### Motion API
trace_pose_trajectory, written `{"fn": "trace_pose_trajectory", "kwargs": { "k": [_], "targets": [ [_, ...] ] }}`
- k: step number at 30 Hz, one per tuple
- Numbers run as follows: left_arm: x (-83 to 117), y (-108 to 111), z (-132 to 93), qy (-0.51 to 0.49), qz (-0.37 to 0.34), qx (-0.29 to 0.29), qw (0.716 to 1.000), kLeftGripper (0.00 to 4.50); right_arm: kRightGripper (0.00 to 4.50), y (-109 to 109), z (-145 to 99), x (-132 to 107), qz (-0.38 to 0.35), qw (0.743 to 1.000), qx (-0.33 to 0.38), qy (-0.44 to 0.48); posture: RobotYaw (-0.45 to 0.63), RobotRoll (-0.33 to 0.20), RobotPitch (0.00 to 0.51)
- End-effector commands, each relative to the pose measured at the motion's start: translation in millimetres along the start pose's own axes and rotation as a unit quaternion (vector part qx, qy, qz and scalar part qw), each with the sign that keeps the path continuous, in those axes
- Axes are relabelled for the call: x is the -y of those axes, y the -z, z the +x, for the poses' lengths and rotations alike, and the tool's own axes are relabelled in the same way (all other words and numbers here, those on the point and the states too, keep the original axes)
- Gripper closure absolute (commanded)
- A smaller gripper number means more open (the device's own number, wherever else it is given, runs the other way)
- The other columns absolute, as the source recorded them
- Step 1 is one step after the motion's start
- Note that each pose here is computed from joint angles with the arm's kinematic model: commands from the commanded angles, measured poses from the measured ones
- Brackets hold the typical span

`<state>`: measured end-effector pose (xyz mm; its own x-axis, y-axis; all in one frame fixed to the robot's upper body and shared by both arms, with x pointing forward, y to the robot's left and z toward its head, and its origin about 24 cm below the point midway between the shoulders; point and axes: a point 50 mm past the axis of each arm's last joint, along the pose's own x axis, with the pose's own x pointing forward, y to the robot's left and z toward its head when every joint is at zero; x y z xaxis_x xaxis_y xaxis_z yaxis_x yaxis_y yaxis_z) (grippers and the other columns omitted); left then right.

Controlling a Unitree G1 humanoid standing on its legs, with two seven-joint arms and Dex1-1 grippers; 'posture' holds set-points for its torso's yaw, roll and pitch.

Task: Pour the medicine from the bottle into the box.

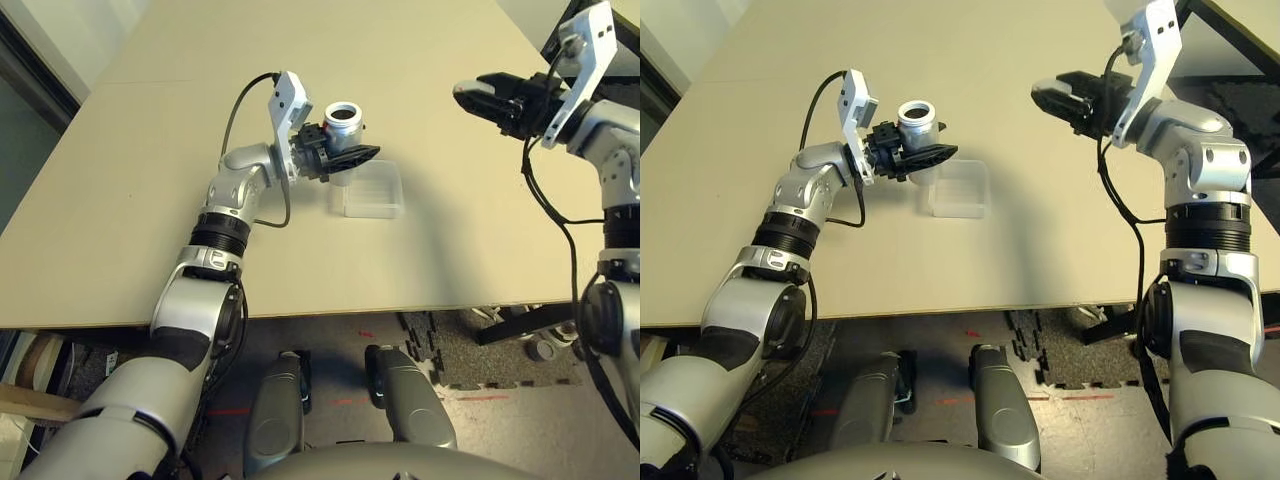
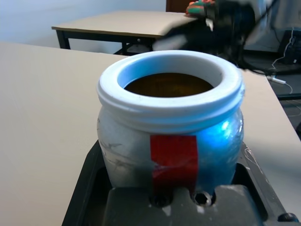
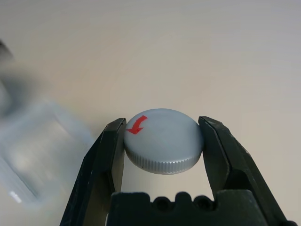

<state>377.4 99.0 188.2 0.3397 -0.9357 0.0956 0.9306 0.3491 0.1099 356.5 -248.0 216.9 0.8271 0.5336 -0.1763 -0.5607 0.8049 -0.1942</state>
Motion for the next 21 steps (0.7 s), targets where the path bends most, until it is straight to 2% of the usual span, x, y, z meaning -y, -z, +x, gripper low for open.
{"fn": "trace_pose_trajectory", "kwargs": {
  "k": [1, 9, 15, 21],
  "targets": [
    [-2, -3, 1, -0.004, 0.007, -0.001, 1.0, 1.93, 1.92, 4, 2, 1, -0.004, 1.0, -0.014, 0.012, -0.15, 0.0, 0.141],
    [-5, -4, -4, -0.014, 0.014, -0.003, 1.0, 1.93, 1.92, 11, 11, 5, -0.038, 0.997, -0.05, 0.041, -0.13, 0.0, 0.136],
    [-6, -3, -5, -0.02, 0.015, -0.004, 1.0, 1.93, 0.0, 10, 13, 7, -0.041, 0.997, -0.045, 0.05, -0.13, 0.0, 0.136],
    [-9, -2, -8, -0.035, 0.029, -0.025, 0.999, 1.93, 0.0, 3, 12, 6, -0.037, 0.998, -0.012, 0.047, -0.13, 0.0, 0.135]
  ]
}}
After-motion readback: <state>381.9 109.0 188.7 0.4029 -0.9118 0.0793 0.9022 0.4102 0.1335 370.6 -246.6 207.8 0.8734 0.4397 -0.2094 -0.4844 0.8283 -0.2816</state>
